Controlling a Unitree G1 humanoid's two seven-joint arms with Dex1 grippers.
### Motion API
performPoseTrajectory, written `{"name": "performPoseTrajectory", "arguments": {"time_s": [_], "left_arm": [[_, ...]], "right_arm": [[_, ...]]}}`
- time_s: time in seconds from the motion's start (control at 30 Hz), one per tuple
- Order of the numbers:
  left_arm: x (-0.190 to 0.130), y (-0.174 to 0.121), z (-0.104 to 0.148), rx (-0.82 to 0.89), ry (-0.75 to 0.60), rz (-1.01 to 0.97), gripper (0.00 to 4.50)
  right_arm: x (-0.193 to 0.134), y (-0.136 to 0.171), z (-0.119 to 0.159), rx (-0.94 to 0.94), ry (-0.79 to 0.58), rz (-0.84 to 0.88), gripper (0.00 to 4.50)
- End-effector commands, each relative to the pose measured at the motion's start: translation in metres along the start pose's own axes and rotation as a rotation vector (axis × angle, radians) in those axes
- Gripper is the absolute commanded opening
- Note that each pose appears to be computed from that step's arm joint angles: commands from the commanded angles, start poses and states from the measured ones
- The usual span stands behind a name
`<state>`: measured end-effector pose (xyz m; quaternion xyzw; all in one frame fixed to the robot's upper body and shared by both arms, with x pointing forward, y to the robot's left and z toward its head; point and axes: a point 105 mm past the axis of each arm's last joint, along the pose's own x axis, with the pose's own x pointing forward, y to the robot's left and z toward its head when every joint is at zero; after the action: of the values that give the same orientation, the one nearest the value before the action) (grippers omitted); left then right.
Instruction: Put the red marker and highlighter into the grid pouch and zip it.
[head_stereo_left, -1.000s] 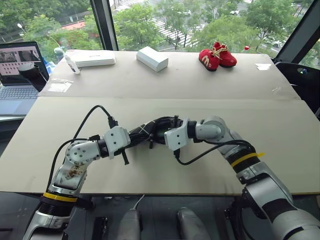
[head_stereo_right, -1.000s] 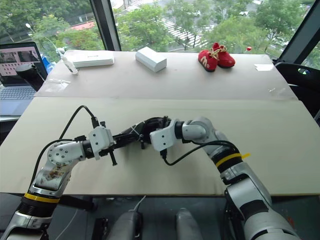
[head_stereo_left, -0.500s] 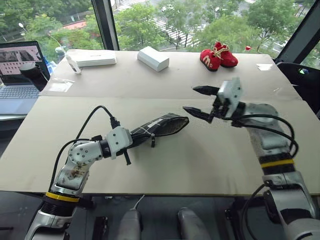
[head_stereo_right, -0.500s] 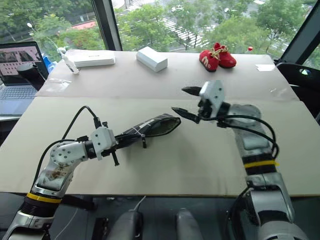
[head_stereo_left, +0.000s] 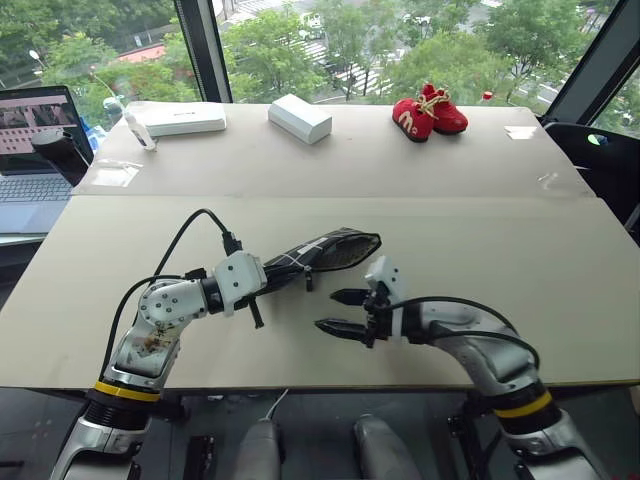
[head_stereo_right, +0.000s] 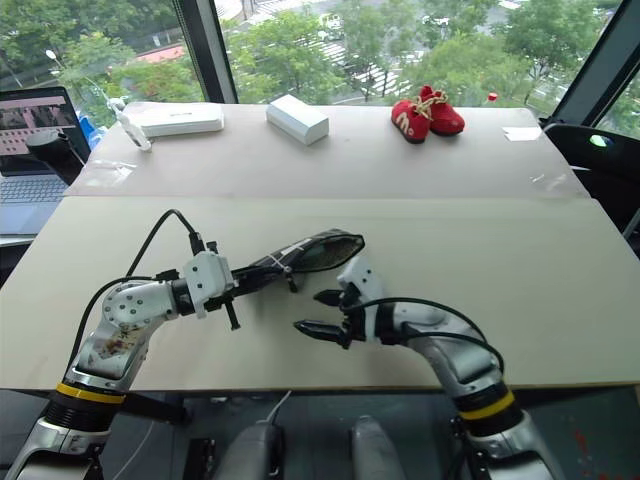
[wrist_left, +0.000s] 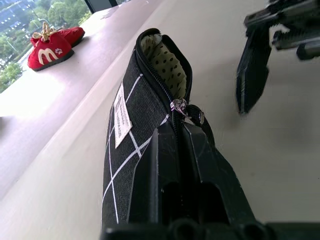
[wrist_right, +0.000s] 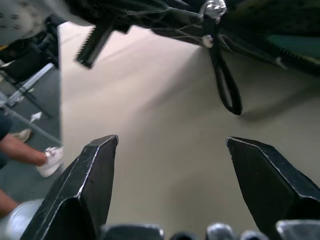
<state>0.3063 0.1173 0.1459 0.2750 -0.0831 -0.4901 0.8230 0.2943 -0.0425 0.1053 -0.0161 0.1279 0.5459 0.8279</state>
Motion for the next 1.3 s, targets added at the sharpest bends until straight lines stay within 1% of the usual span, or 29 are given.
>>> {"name": "performPoseTrajectory", "arguments": {"time_s": [0.03, 0.13, 0.27, 0.4, 0.43, 0.53, 0.6, 0.63, 0.67, 1.07, 1.3], "left_arm": [[0.002, 0.003, 0.008, 0.019, -0.029, 0.011, 0.0], [0.003, 0.002, 0.008, 0.017, -0.033, 0.01, 0.0], [0.004, 0.002, 0.009, 0.015, -0.036, 0.012, 0.0], [0.004, 0.003, 0.007, 0.015, -0.033, 0.014, 0.0], [0.004, 0.003, 0.007, 0.015, -0.032, 0.015, 0.0], [0.003, 0.004, 0.006, 0.016, -0.031, 0.017, 0.0], [0.003, 0.005, 0.006, 0.017, -0.029, 0.017, 0.0], [0.003, 0.005, 0.006, 0.018, -0.03, 0.017, 0.0], [0.003, 0.006, 0.005, 0.019, -0.03, 0.017, 0.0], [0.005, 0.006, 0.006, 0.025, -0.034, 0.009, 0.0], [0.004, 0.004, 0.005, 0.021, -0.034, 0.01, 0.0]], "right_arm": [[0.015, -0.013, 0.017, -0.022, -0.035, -0.092, 3.86], [0.024, -0.018, 0.025, -0.028, -0.051, -0.113, 3.86], [0.03, -0.015, 0.034, -0.03, -0.073, -0.095, 3.86], [0.027, -0.009, 0.029, -0.043, -0.055, -0.055, 2.91], [0.026, -0.007, 0.028, -0.049, -0.052, -0.047, 2.48], [0.023, -0.007, 0.024, -0.044, -0.041, -0.047, 1.42], [0.021, -0.007, 0.023, -0.038, -0.039, -0.046, 0.8], [0.02, -0.008, 0.023, -0.038, -0.04, -0.046, 0.39], [0.02, -0.008, 0.023, -0.036, -0.041, -0.048, 0.08], [0.017, -0.009, 0.023, -0.027, -0.05, -0.05, 0.03], [0.003, -0.019, 0.023, -0.005, -0.056, -0.08, 0.03]]}}
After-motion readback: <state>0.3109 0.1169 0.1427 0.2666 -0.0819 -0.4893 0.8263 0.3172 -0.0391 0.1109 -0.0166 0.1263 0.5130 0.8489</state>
